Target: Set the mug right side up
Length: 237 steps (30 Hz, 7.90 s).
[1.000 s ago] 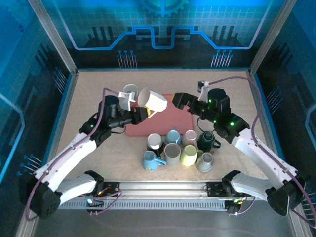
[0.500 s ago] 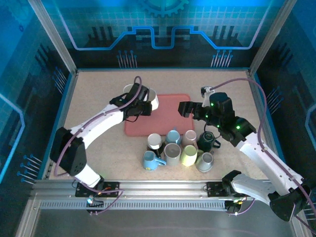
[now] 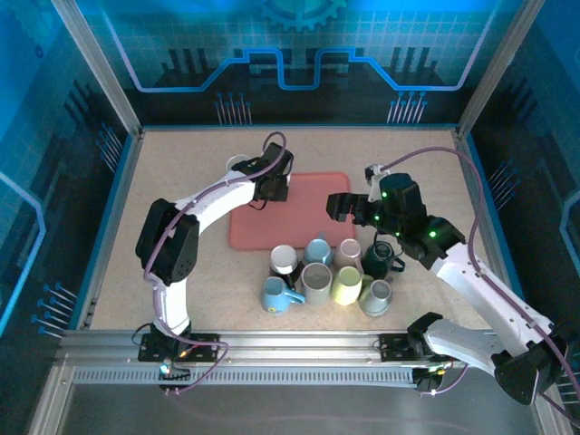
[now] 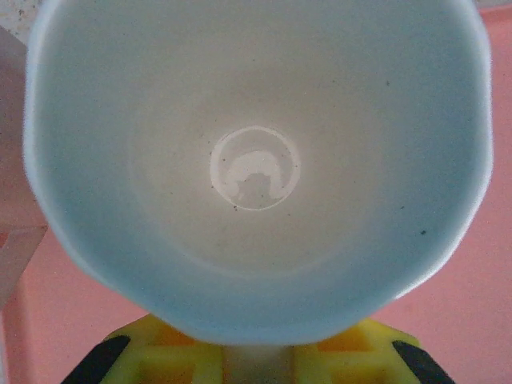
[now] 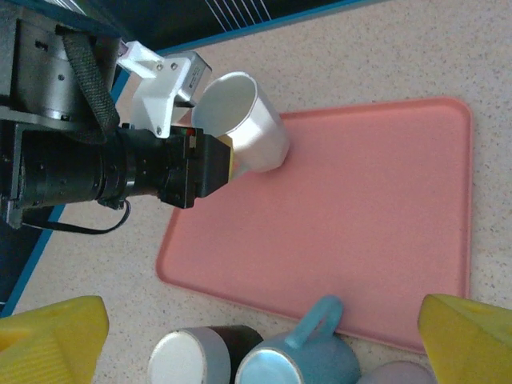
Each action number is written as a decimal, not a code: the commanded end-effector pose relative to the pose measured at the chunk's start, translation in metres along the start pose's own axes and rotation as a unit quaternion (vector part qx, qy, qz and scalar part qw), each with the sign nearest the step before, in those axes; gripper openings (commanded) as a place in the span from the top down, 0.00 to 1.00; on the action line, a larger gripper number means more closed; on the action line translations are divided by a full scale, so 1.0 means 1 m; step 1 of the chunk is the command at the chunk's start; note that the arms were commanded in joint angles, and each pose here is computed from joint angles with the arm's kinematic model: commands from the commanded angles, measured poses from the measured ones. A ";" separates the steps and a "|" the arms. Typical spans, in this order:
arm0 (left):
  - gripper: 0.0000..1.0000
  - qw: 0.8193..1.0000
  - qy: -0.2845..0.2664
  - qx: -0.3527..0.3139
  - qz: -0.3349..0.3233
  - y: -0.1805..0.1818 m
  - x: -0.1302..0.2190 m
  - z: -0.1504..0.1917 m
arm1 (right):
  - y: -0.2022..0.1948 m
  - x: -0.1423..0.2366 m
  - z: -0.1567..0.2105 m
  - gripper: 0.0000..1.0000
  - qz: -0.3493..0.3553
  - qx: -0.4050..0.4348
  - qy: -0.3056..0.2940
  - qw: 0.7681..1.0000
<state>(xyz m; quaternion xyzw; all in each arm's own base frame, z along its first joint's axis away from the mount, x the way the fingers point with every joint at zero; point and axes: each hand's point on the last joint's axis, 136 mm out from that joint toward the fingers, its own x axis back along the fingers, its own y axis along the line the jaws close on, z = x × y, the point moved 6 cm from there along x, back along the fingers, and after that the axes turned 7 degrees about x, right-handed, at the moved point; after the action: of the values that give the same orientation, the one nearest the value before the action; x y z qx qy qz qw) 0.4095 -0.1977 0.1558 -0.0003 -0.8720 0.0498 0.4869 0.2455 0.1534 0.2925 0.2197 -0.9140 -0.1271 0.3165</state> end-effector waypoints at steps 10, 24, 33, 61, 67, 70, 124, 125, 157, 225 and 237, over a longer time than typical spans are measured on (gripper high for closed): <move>1.00 0.997 -0.049 0.034 -0.038 0.016 -0.014 -0.033 | 0.000 -0.009 0.009 0.00 0.001 0.013 0.006 1.000; 0.61 0.997 -0.054 0.041 -0.037 0.022 -0.021 -0.037 | 0.009 -0.012 0.007 0.00 -0.008 0.032 0.014 0.999; 0.49 0.996 -0.062 0.069 -0.001 0.025 0.016 -0.031 | 0.018 0.002 0.001 0.00 -0.020 0.067 0.018 0.997; 0.47 0.981 -0.052 0.069 0.174 0.052 0.201 0.053 | 0.073 0.038 0.064 0.03 -0.083 0.317 0.229 0.916; 0.47 0.981 -0.016 0.049 0.186 0.066 0.215 0.096 | 0.065 0.053 0.058 0.00 -0.036 0.304 0.220 0.926; 0.46 0.981 -0.012 0.039 0.189 0.075 0.218 0.113 | 0.054 0.062 0.056 0.01 -0.006 0.301 0.225 0.927; 0.39 0.966 -0.032 0.017 0.258 0.090 0.221 0.163 | -0.076 -0.003 0.065 0.00 -0.123 0.579 0.406 0.696; 0.39 0.965 -0.036 0.018 0.258 0.090 0.222 0.163 | -0.078 -0.005 0.067 0.00 -0.123 0.576 0.410 0.697; 0.38 0.964 -0.069 0.027 0.254 0.099 0.231 0.161 | -0.137 -0.057 0.110 0.11 -0.043 0.499 0.501 0.706; 0.15 0.796 0.047 0.103 0.594 -0.011 0.230 0.095 | 0.025 0.012 -0.045 0.78 -0.381 -0.155 -0.148 0.899; 0.14 0.755 0.041 0.090 0.648 -0.033 0.235 0.069 | 0.032 0.014 -0.050 0.80 -0.505 -0.167 -0.149 0.834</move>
<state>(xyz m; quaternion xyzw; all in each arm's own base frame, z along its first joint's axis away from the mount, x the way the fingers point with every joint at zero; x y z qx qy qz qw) 0.2298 -0.2203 0.3006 -0.4797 -0.6458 0.4411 0.3977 0.2757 0.1723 0.3059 0.4918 -0.7080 -0.4713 0.1864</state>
